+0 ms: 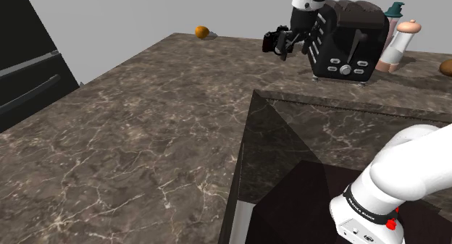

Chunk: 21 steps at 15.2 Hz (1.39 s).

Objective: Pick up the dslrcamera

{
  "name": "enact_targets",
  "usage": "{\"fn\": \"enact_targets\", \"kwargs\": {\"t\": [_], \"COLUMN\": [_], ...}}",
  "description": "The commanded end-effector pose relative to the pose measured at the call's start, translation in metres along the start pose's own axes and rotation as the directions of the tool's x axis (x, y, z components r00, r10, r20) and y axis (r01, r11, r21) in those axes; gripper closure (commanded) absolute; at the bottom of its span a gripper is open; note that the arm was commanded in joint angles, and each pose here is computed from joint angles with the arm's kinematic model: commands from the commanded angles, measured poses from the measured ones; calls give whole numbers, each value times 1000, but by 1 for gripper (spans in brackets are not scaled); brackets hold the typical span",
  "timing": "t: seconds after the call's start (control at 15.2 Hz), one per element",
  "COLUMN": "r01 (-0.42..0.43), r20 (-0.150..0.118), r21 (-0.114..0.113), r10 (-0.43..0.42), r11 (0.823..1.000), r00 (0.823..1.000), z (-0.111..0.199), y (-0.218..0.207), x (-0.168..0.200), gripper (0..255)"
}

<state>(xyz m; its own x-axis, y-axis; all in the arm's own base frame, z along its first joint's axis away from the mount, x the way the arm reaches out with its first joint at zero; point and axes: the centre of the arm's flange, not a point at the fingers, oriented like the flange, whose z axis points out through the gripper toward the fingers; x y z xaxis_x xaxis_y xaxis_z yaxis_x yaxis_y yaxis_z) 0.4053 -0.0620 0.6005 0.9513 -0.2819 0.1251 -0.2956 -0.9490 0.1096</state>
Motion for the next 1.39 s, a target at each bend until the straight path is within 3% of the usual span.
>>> {"fn": "enact_targets", "kwargs": {"t": [0.0,0.26,0.53,1.12,1.32], "r01": [-51,-151,-249,-449,-449], "r20": [-19,-55,-92,-173,-173], "r21": [-8,-21,-30,-38,-38], "r10": [51,149,245,436,436], "r11": [999,988,968,893,893], "r00": [999,987,965,883,883], "z": [6,15,22,31,47], "y": [4,19,38,93,92], "x": [24,68,110,193,191], "gripper": [0,0,0,0,0]}}
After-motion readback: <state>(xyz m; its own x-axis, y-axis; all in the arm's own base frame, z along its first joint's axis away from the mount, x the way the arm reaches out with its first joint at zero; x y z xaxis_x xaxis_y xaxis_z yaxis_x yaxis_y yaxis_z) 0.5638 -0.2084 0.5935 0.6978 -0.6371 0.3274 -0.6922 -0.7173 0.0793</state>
